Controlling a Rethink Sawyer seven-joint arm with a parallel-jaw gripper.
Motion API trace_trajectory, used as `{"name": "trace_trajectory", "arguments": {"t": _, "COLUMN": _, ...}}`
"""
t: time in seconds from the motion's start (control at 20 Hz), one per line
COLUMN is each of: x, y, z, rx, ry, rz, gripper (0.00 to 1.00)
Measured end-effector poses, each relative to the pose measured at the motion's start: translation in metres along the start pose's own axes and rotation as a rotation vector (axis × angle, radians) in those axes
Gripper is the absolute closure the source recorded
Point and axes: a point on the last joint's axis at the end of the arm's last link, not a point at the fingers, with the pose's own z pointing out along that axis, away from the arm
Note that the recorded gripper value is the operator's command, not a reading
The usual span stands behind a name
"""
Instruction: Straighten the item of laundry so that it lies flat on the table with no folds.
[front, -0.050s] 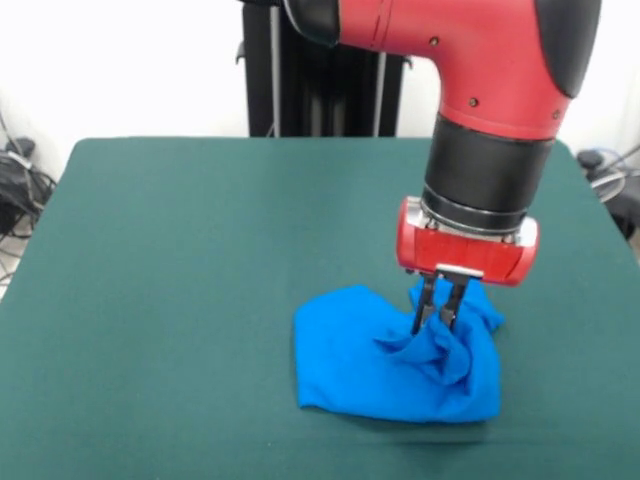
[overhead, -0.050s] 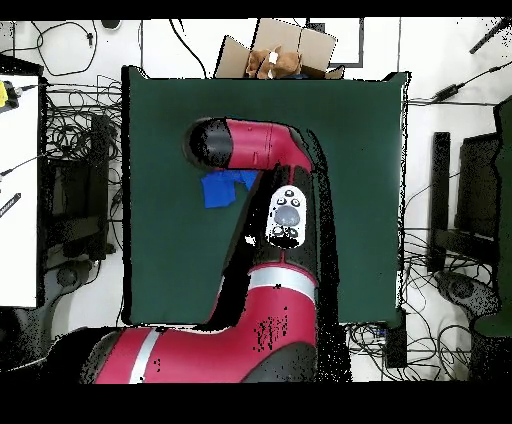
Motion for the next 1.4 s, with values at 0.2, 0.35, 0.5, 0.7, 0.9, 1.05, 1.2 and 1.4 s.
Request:
{"name": "trace_trajectory", "arguments": {"t": 0.2, "x": -0.047, "y": 0.003, "z": -0.015, "rx": 0.014, "ry": 0.026, "rz": -0.008, "gripper": 1.0}}
{"name": "trace_trajectory", "arguments": {"t": 0.35, "x": -0.075, "y": 0.007, "z": -0.018, "rx": 0.025, "ry": 0.038, "rz": -0.017, "gripper": 1.0}}
{"name": "trace_trajectory", "arguments": {"t": 0.5, "x": -0.099, "y": 0.012, "z": -0.018, "rx": 0.036, "ry": 0.046, "rz": -0.027, "gripper": 1.0}}
{"name": "trace_trajectory", "arguments": {"t": 0.7, "x": -0.118, "y": 0.022, "z": -0.012, "rx": 0.039, "ry": 0.042, "rz": -0.04, "gripper": 1.0}}
{"name": "trace_trajectory", "arguments": {"t": 0.9, "x": -0.131, "y": 0.034, "z": -0.002, "rx": 0.037, "ry": 0.01, "rz": -0.054, "gripper": 1.0}}
{"name": "trace_trajectory", "arguments": {"t": 1.05, "x": -0.136, "y": 0.04, "z": 0.005, "rx": 0.033, "ry": -0.023, "rz": -0.062, "gripper": 1.0}}
{"name": "trace_trajectory", "arguments": {"t": 1.2, "x": -0.138, "y": 0.043, "z": 0.01, "rx": 0.031, "ry": -0.036, "rz": -0.065, "gripper": 1.0}}
{"name": "trace_trajectory", "arguments": {"t": 1.4, "x": -0.14, "y": 0.033, "z": 0.011, "rx": 0.028, "ry": -0.04, "rz": -0.051, "gripper": 1.0}}
